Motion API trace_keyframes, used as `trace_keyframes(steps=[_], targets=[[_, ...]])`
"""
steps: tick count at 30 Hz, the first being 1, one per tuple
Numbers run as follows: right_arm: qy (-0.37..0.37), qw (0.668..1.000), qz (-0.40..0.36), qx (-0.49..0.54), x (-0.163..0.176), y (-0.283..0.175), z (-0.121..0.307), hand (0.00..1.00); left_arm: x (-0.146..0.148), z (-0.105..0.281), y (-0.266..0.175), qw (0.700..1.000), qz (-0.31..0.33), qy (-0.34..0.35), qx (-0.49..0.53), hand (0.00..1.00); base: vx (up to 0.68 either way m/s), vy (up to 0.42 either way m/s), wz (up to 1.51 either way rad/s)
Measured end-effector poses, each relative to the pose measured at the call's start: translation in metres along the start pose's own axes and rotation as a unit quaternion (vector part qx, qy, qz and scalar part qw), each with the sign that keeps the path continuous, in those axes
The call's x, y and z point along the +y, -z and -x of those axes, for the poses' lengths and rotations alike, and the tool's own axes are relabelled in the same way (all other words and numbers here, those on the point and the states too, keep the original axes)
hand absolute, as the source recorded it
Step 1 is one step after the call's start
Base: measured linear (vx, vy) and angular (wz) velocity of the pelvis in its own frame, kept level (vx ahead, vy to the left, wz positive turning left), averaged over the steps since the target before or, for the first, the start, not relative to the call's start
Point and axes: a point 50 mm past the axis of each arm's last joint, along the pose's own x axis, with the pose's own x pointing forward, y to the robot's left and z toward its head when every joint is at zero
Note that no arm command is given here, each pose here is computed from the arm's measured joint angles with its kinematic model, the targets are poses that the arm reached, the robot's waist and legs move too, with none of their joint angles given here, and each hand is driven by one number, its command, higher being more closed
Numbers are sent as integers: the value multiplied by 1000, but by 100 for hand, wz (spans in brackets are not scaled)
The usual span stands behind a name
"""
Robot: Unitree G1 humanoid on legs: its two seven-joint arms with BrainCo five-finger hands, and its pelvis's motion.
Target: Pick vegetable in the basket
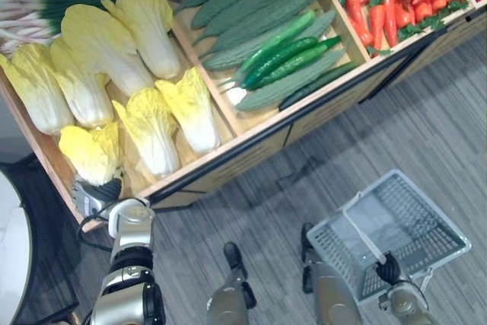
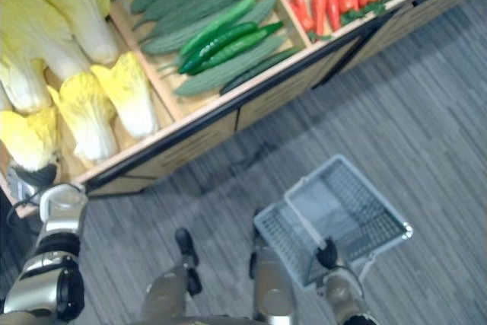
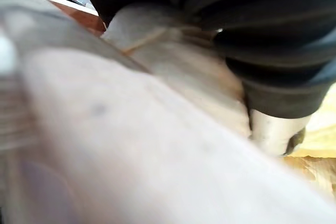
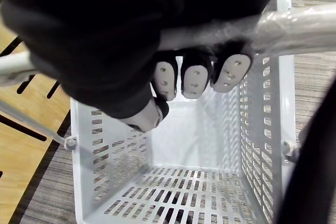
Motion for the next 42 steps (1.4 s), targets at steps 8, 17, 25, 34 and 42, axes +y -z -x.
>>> trace_keyframes(steps=[8,17,25,34,42], targets=[[-6,1000,0,7,3,3,1,100,-3,3,-1,999,38,4,23,100,4,0,-3],[-4,1000,-22,22,7,4,3,100,-14,49,-33,987,154,44,-33,100,10,-5,7],[-1,999,-35,38,5,13,7,100,1,57,-49,977,204,17,-66,100,-1,-1,0],[-7,996,-46,72,12,33,21,100,30,81,-82,951,272,-20,-144,100,8,-2,-3],[-4,997,-43,63,7,34,23,100,49,113,-119,913,306,-14,-270,100,40,-5,-21]])
